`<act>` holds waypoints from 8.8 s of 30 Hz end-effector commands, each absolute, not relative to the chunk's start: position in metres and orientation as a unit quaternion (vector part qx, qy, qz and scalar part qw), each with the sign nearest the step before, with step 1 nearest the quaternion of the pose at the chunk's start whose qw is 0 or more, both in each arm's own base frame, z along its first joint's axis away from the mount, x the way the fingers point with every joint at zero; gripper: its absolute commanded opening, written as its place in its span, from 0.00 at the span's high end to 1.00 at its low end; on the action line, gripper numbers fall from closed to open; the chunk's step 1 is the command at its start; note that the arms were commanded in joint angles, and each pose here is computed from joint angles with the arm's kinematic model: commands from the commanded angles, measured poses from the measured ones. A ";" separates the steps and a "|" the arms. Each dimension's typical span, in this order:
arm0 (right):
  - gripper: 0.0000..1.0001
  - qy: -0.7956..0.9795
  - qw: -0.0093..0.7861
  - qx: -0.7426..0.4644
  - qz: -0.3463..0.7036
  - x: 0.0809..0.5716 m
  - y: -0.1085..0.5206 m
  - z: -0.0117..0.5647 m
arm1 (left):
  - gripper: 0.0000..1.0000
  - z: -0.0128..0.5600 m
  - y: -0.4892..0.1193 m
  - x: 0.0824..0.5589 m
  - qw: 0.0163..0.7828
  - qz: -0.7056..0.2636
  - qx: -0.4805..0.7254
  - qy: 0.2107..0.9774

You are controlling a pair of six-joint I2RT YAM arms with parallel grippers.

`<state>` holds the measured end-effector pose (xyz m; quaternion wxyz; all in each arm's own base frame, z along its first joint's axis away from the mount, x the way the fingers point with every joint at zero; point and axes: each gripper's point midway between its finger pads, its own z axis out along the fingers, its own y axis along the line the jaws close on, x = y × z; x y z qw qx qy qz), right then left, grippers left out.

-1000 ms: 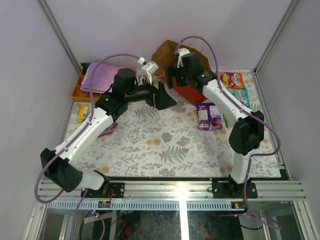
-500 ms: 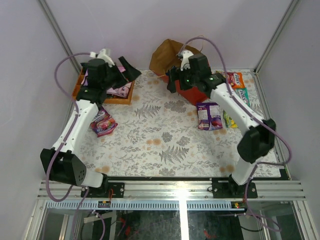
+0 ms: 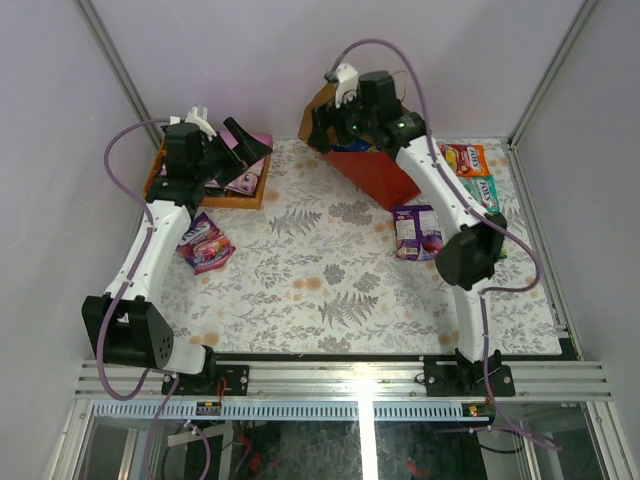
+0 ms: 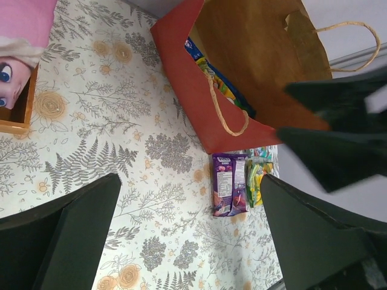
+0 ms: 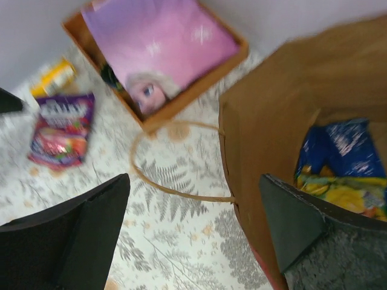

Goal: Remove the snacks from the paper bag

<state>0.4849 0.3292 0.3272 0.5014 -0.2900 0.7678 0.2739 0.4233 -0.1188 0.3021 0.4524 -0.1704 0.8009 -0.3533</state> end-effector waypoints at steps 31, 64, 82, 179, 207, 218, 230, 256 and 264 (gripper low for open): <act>0.97 0.782 0.367 -0.463 0.197 0.341 0.363 0.174 | 0.02 0.241 -0.057 0.422 0.440 -0.201 -0.258 0.836; 0.16 0.831 0.372 -0.336 0.242 0.199 0.274 0.074 | 0.00 0.349 -0.090 0.349 0.540 -0.206 -0.118 0.807; 0.05 0.813 0.423 -0.212 0.340 0.278 0.267 0.116 | 0.00 0.327 -0.210 0.300 0.476 -0.267 0.128 0.829; 1.00 0.760 0.447 0.186 0.433 0.331 0.244 0.156 | 0.00 0.157 -0.147 0.551 0.449 -0.158 -0.219 0.851; 1.00 0.757 0.357 -0.309 0.451 0.169 0.464 0.149 | 0.00 0.286 -0.062 0.439 0.476 -0.255 -0.229 0.810; 1.00 0.783 0.309 -0.319 0.435 0.180 0.531 0.098 | 0.00 0.316 -0.052 0.409 0.510 -0.257 -0.217 0.792; 0.86 0.788 0.277 -0.342 0.430 0.175 0.571 0.085 | 0.00 0.322 -0.065 0.403 0.515 -0.294 -0.200 0.780; 0.01 0.770 0.465 -0.129 0.417 0.226 0.361 0.146 | 0.00 0.346 -0.227 0.257 0.487 -0.542 0.375 0.573; 0.00 0.747 0.500 0.074 0.431 0.292 0.278 0.156 | 0.00 0.354 -0.239 0.294 0.500 -0.538 0.310 0.604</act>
